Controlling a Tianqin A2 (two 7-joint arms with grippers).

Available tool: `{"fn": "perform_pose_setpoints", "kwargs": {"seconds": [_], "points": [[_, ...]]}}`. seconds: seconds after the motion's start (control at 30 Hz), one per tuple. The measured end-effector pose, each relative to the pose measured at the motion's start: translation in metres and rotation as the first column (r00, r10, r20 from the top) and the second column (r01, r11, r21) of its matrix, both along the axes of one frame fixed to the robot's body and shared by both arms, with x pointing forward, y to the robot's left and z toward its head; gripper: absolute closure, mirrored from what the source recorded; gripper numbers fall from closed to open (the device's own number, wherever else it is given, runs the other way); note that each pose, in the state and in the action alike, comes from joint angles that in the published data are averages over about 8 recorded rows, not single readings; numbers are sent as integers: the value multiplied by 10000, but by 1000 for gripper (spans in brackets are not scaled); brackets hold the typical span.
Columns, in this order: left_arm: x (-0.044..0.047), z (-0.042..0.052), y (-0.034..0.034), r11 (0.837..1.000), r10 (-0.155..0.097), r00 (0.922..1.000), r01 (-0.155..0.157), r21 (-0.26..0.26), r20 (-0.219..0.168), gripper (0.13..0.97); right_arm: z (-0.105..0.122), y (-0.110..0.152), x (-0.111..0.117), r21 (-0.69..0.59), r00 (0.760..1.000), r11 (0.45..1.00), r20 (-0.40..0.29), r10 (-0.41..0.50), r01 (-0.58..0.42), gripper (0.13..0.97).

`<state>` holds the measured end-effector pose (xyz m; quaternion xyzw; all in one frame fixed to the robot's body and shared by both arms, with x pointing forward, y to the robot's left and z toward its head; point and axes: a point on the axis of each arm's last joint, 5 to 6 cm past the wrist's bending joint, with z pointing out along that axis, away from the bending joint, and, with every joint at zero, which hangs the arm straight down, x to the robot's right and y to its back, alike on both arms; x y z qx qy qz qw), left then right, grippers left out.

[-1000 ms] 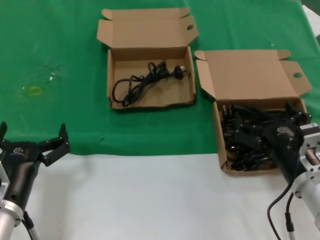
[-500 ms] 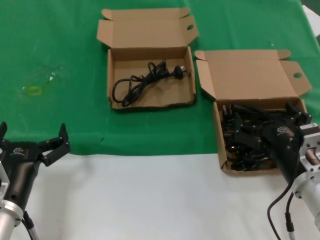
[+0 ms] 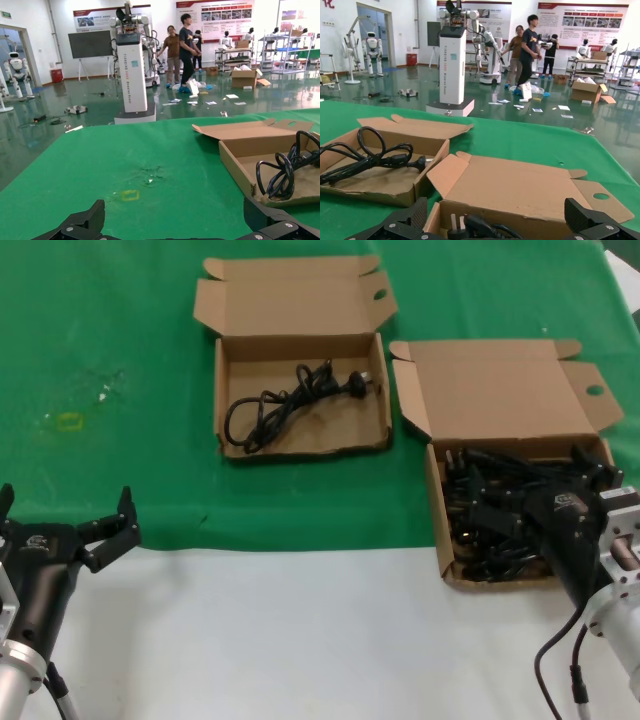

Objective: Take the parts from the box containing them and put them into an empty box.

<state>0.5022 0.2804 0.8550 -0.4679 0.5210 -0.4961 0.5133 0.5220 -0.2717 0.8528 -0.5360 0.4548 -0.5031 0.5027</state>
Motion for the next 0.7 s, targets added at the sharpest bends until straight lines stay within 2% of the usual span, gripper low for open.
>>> {"fn": "perform_pose_setpoints", "kwargs": {"seconds": [0.7], "points": [[0,0,0,10000,0,10000,0,0,0,132,0,0,0,0,10000,10000,0,0,0,130]]}}
